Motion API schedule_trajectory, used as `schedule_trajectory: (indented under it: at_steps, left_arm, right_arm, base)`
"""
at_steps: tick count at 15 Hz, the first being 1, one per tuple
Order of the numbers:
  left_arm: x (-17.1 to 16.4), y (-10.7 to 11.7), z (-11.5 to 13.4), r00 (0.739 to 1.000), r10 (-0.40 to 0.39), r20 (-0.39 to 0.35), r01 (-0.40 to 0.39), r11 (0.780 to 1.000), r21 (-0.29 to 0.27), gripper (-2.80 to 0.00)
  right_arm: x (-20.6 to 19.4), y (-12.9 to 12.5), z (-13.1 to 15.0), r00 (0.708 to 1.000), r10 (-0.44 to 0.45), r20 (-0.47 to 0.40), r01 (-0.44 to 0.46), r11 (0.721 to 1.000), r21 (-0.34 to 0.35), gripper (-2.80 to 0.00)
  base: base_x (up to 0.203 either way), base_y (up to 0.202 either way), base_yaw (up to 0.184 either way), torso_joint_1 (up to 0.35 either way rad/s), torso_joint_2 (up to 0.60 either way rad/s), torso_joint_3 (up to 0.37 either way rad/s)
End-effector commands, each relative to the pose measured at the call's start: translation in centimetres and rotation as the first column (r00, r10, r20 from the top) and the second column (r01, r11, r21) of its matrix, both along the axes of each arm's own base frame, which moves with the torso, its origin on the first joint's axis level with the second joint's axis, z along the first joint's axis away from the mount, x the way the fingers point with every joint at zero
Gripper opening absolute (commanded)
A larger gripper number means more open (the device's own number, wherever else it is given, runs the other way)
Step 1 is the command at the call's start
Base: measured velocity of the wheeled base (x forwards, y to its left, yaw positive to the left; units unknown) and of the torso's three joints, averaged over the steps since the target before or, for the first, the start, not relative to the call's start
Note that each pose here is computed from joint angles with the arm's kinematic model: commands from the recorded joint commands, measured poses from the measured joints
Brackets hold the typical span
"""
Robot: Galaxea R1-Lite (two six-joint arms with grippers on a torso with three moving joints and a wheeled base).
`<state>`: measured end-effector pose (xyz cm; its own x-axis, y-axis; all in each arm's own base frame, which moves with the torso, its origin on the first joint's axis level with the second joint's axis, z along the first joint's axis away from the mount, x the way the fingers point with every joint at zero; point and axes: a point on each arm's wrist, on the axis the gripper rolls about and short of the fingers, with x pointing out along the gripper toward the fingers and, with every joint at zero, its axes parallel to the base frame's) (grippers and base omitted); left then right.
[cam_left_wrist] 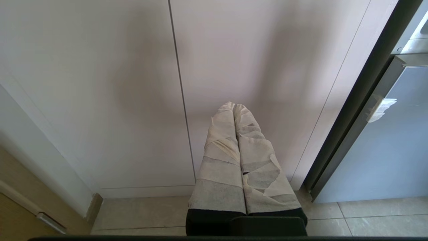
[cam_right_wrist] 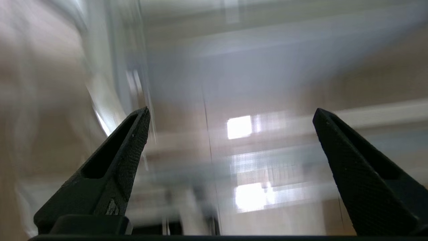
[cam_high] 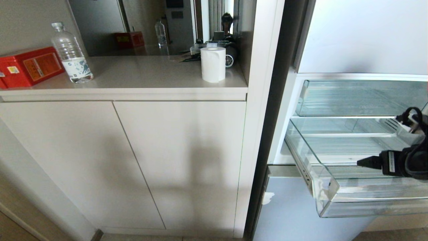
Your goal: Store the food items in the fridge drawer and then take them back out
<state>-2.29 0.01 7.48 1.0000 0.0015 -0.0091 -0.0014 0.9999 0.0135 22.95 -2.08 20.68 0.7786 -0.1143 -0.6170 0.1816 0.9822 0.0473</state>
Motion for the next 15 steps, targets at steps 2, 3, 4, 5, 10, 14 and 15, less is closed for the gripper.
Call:
schedule_trajectory:
  at_steps: [2,3,4,5,10,14,15]
  left_arm:
    - [0.0,0.0,0.0,1.0,0.0,0.0,0.0,1.0,0.0,-2.8]
    - [0.0,0.0,0.0,1.0,0.0,0.0,0.0,1.0,0.0,-2.8]
    - [0.0,0.0,0.0,1.0,0.0,0.0,0.0,1.0,0.0,-2.8]
    - [0.0,0.0,0.0,1.0,0.0,-0.002,0.0,1.0,0.0,-2.8]
    - [0.0,0.0,0.0,1.0,0.0,-0.002,0.0,1.0,0.0,-2.8]
    - [0.0,0.0,0.0,1.0,0.0,-0.001,0.0,1.0,0.0,-2.8]
    - [0.0,0.0,0.0,1.0,0.0,-0.003,0.0,1.0,0.0,-2.8]
  right_arm:
    - [-0.3,0.1,1.8,0.988,0.005,0.155,-0.003,1.0,-0.014,0.0]
    - [-1.3,0.1,2.3,0.983,0.004,0.185,-0.001,1.0,-0.017,0.0]
    - [-2.6,0.2,2.8,0.977,0.005,0.212,0.0,1.0,-0.022,0.0]
    - [-3.8,0.3,3.1,0.971,0.007,0.237,0.0,1.0,-0.029,0.0]
    - [-11.3,0.9,3.5,0.927,0.034,0.373,-0.003,0.997,-0.082,0.0]
    - [-16.8,1.4,1.0,0.898,0.043,0.437,0.011,0.993,-0.122,0.0]
    - [-17.8,1.4,-0.1,0.899,0.045,0.436,0.011,0.992,-0.125,0.0]
  base:
    - [0.0,0.0,0.0,0.0,0.0,0.0]
    - [0.0,0.0,0.0,0.0,0.0,0.0]
    - [0.0,0.0,0.0,0.0,0.0,0.0]
    - [0.0,0.0,0.0,0.0,0.0,0.0]
    - [0.0,0.0,0.0,0.0,0.0,0.0]
    - [-0.001,0.0,-0.023,0.001,0.0,0.001]
    - [0.001,0.003,-0.151,-0.002,0.0,0.002]
